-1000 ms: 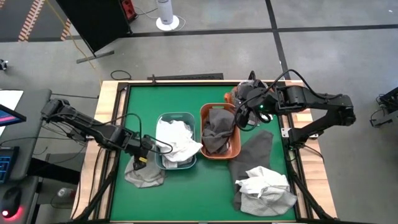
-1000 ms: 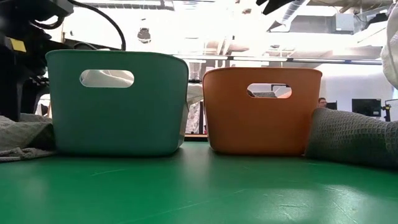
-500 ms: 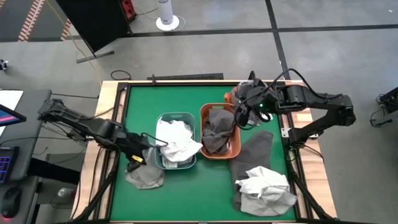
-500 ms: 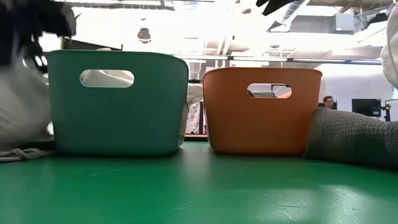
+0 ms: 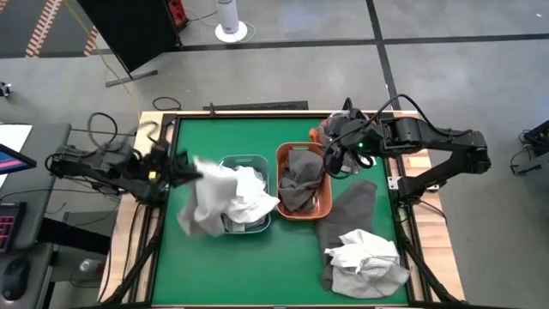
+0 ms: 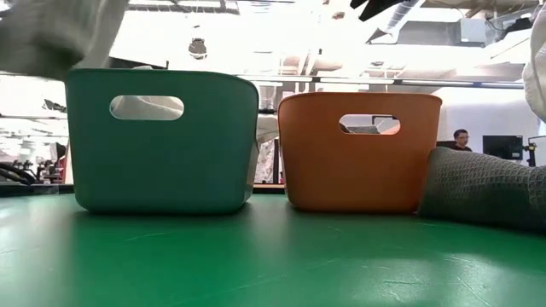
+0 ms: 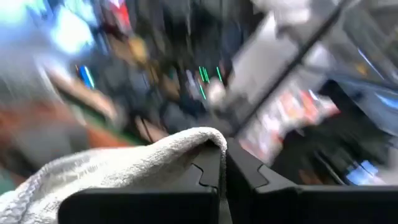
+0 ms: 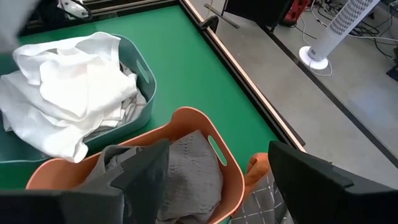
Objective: Sort towels by color in basket
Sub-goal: Put the left gray towel into the green bin
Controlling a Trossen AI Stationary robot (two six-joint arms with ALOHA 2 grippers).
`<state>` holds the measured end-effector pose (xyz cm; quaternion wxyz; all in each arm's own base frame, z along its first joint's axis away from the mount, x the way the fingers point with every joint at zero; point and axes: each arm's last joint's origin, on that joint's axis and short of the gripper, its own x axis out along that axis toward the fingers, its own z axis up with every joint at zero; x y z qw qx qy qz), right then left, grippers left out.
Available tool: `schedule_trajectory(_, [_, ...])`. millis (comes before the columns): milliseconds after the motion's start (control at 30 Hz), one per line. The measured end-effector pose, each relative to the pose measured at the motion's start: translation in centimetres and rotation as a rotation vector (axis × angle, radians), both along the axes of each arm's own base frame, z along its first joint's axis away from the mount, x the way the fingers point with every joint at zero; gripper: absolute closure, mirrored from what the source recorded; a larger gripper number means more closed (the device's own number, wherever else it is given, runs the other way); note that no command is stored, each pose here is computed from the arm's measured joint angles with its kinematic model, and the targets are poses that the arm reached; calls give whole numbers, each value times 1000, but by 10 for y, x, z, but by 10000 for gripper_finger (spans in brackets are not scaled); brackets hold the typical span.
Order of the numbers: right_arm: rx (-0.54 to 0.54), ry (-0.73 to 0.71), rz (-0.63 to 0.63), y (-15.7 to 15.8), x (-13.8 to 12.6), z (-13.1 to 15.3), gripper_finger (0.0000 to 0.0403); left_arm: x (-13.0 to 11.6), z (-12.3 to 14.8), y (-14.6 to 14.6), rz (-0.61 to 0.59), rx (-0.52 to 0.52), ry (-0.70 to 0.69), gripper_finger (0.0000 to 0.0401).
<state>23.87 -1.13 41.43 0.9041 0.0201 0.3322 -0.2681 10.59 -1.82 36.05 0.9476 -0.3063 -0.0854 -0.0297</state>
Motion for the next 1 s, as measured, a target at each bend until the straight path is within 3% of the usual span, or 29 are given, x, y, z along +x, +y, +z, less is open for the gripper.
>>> schedule_trajectory(167, [4,-3,-4,0,0,0,97,14,12,4,150,101,-112,400])
schedule_trajectory(533, [5,-10,-4,0,0,0,97,89,5,3,240,128,-215,400])
schedule_trajectory(733, [5,-11,-4,0,0,0,97,112,-27,-1,150,21,38,400])
schedule_trajectory(1000, [7,-26,3,2,1,1,97,91,-66,7,345,-26,496,400])
